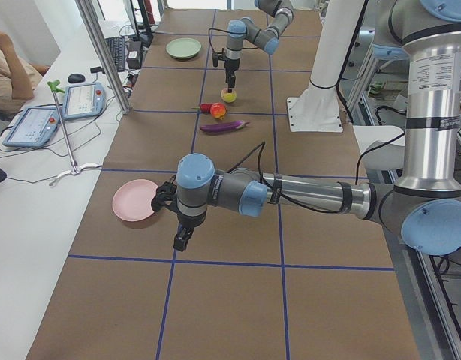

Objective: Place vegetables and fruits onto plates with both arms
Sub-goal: 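Move the right gripper down to the pink-yellow peach and grasp it, then carry the peach with the right gripper onto the pale green plate and release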

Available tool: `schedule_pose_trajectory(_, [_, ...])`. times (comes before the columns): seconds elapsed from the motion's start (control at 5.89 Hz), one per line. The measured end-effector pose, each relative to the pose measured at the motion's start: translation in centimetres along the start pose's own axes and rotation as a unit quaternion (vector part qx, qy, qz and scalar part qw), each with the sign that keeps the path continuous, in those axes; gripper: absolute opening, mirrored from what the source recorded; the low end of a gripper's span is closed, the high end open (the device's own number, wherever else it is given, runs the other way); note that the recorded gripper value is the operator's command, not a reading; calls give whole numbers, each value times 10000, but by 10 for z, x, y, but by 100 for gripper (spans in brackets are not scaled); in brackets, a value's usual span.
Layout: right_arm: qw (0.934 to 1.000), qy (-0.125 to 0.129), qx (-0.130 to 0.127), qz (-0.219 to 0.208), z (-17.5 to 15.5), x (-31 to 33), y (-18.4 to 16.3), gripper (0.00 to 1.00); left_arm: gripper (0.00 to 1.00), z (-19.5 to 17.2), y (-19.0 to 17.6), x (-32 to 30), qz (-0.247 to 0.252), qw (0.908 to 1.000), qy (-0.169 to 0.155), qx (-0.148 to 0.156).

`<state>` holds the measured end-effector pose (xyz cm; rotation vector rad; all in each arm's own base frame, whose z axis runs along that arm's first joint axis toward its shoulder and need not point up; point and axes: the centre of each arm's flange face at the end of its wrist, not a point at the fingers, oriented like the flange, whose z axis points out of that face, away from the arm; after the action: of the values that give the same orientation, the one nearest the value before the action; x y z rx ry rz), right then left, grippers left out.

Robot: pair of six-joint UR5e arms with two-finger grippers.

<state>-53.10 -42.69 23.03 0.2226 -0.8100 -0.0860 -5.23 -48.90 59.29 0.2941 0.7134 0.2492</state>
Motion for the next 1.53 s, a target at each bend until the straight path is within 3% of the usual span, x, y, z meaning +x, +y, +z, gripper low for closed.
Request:
schedule_pose_trajectory(0.51, [9993, 360, 19, -107, 33, 2, 9, 98, 100, 1, -5, -1, 9, 10000, 0, 4])
schedule_pose_trajectory(0.68, [9991, 407, -15, -141, 39, 2, 13, 59, 100, 2, -7, -2, 2, 10000, 0, 0])
schedule_pose_trajectory(0.85, [9990, 412, -33, -178, 41, 1, 16, 1, 100, 3, -9, -4, -4, 10000, 1, -6])
schedule_pose_trajectory(1.19, [9995, 262, 41, -173, 23, 0, 7, 0, 100, 3, -10, -4, -1, 10000, 1, -4])
schedule_pose_trajectory(1.53, [9998, -109, 17, -185, -27, 41, -51, 0, 100, 2, -11, -3, 5, 10000, 4, 8])
